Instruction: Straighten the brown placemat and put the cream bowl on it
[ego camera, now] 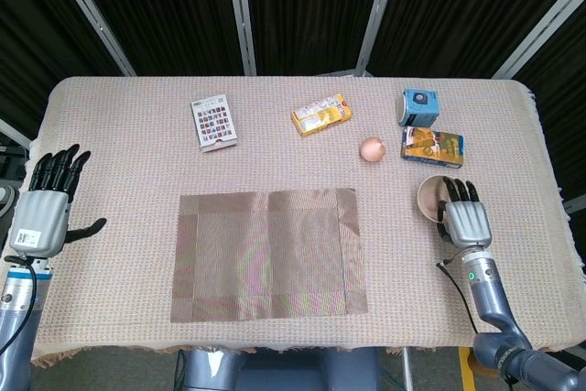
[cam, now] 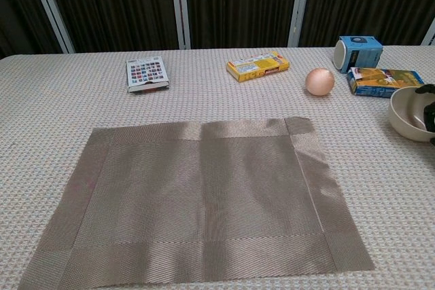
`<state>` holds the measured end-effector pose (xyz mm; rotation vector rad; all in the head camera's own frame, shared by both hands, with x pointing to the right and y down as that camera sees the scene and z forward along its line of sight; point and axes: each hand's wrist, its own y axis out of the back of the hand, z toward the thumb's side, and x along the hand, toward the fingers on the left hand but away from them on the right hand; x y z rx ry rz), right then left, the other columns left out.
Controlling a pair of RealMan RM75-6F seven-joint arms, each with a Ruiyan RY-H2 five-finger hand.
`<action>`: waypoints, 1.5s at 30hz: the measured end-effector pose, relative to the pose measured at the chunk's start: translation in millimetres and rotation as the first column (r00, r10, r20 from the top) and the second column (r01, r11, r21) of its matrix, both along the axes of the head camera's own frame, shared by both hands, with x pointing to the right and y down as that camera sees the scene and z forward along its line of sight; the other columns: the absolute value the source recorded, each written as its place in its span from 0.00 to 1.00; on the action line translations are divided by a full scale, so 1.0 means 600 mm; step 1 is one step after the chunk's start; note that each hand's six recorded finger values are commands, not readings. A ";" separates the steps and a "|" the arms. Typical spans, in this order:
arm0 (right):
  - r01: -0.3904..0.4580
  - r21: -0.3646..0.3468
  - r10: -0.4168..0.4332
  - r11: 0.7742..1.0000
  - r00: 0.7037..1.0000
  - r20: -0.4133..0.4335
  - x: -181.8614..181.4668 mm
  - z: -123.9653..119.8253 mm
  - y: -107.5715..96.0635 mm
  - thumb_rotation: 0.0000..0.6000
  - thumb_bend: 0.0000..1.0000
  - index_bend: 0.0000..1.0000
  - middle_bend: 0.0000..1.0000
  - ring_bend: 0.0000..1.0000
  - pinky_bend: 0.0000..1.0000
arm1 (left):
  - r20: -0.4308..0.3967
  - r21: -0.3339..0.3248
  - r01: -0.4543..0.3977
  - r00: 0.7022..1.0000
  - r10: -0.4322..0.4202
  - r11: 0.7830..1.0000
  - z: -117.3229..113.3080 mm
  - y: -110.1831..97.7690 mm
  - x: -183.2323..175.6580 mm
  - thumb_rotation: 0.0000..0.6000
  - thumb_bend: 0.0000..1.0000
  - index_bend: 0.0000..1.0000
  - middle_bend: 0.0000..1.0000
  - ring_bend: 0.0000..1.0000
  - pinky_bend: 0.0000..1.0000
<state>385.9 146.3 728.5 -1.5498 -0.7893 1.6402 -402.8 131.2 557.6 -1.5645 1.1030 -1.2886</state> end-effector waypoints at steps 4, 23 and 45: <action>0.012 0.043 -0.014 0.999 1.000 0.028 -0.011 -0.007 -0.005 1.00 0.44 0.80 0.07 0.00 0.00 | -0.003 -0.003 0.000 1.000 0.000 1.000 0.000 0.000 -0.001 1.00 0.00 0.00 0.00 0.00 0.00; 0.349 0.143 -0.377 0.926 0.859 0.347 -0.238 -0.120 -0.028 1.00 0.44 0.80 0.14 0.00 0.00 | -0.029 -0.012 0.002 1.000 -0.002 1.000 -0.005 -0.001 -0.004 1.00 0.00 0.00 0.00 0.00 0.00; 0.715 0.115 -0.672 0.690 0.572 0.470 -0.449 -0.065 0.037 1.00 0.41 0.74 0.16 0.00 0.00 | -0.024 -0.021 0.024 0.999 -0.025 0.999 -0.002 -0.001 -0.015 1.00 0.00 0.00 0.00 0.00 0.00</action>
